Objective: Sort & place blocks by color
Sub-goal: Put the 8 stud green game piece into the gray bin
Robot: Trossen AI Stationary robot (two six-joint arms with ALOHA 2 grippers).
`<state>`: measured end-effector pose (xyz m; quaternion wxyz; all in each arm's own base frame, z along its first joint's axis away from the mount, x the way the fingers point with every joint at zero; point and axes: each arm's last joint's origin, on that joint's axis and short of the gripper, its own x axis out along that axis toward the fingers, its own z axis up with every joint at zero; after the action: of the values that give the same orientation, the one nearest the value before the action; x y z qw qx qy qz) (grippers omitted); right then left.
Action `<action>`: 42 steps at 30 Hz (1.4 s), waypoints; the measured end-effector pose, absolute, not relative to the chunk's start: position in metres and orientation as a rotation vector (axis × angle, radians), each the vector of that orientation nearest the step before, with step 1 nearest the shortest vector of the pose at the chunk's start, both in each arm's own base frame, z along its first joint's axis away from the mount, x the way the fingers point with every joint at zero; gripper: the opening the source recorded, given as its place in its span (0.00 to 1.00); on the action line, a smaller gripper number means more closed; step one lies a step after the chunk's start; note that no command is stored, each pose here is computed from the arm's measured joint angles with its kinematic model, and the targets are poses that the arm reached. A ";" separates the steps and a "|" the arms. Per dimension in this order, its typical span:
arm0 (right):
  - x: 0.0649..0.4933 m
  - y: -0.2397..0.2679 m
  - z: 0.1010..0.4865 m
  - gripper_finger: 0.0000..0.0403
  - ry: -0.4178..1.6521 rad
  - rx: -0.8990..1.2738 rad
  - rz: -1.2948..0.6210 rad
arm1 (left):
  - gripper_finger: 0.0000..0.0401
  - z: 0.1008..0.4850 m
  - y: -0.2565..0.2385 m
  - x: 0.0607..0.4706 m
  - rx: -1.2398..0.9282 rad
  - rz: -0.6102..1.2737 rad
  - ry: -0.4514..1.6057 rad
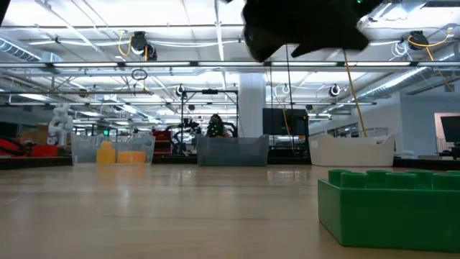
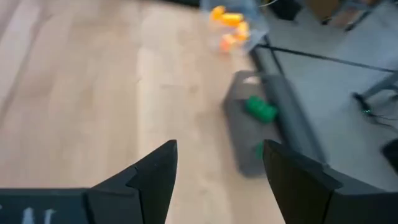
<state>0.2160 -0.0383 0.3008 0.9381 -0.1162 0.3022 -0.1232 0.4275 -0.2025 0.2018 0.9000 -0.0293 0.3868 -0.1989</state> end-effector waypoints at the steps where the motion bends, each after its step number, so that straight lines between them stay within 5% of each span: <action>1: 0.216 -0.034 0.296 0.57 0.627 -0.238 -0.232 | 0.52 0.198 -0.208 0.430 -0.067 -0.420 0.769; 15: 0.205 -0.015 0.284 0.57 0.608 -0.186 -0.186 | 0.52 0.155 -0.222 0.428 0.041 -0.236 0.837; 24: 0.199 -0.014 0.288 0.57 0.587 -0.178 -0.185 | 0.52 0.147 -0.224 0.427 -0.025 -0.379 0.908; 42: 0.200 -0.014 0.289 0.57 0.582 -0.178 -0.186 | 0.52 0.130 -0.222 0.428 -0.005 -0.277 0.943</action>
<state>0.1996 -0.0142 0.2889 0.9497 -0.0875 0.2863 -0.0917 0.4276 -0.2222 0.1299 0.8816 -0.0022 0.4529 -0.1329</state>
